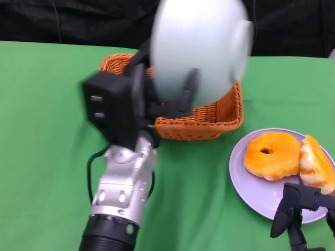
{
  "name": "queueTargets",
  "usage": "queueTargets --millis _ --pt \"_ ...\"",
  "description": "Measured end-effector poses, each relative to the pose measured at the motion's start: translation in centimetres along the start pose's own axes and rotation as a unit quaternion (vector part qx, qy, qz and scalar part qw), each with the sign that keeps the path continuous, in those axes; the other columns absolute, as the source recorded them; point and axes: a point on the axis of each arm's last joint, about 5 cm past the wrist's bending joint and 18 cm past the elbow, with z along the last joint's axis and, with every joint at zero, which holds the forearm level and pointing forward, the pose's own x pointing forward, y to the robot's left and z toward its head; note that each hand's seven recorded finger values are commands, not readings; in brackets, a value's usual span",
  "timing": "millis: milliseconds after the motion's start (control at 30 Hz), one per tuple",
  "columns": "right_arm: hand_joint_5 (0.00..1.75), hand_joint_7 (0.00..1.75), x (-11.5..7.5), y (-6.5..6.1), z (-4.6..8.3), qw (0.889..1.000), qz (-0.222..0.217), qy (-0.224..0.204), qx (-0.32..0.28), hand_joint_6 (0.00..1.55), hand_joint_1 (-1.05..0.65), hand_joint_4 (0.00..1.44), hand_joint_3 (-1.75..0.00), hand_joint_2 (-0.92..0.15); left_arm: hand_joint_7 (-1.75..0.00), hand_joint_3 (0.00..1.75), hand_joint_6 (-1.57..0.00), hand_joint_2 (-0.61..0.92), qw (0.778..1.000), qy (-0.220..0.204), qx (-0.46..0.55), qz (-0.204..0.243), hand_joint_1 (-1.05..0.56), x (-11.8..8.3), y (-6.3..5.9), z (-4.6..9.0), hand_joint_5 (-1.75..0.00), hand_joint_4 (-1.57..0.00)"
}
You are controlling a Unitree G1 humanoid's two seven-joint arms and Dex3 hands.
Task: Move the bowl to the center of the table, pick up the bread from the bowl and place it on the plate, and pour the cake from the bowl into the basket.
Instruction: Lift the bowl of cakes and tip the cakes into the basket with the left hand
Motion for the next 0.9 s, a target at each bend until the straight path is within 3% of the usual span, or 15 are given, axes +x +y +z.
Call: queueTargets --millis 433,633,900 --pt "1.75 1.52 0.0 0.0 0.0 1.000 0.002 -0.002 0.004 0.82 0.27 0.97 -1.75 -0.20 -1.75 1.75 -0.87 0.32 0.980 0.077 -0.168 0.071 -0.16 -0.1 1.1 -0.4 -1.75 -1.07" --pt "1.75 1.51 -0.1 0.0 0.0 1.000 0.003 0.001 0.004 0.82 0.28 0.97 -1.75 -0.19 -1.75 1.60 -0.81 0.40 0.960 0.103 -0.241 0.096 -0.19 -0.1 1.5 -0.5 -1.75 -1.07" --pt "1.75 1.51 -0.2 0.0 0.0 1.000 0.005 0.000 0.012 0.82 0.27 0.97 -1.75 -0.20 -1.75 1.56 -0.78 0.41 0.939 0.126 -0.299 0.116 -0.21 -0.2 1.9 -0.5 -1.75 -1.08"
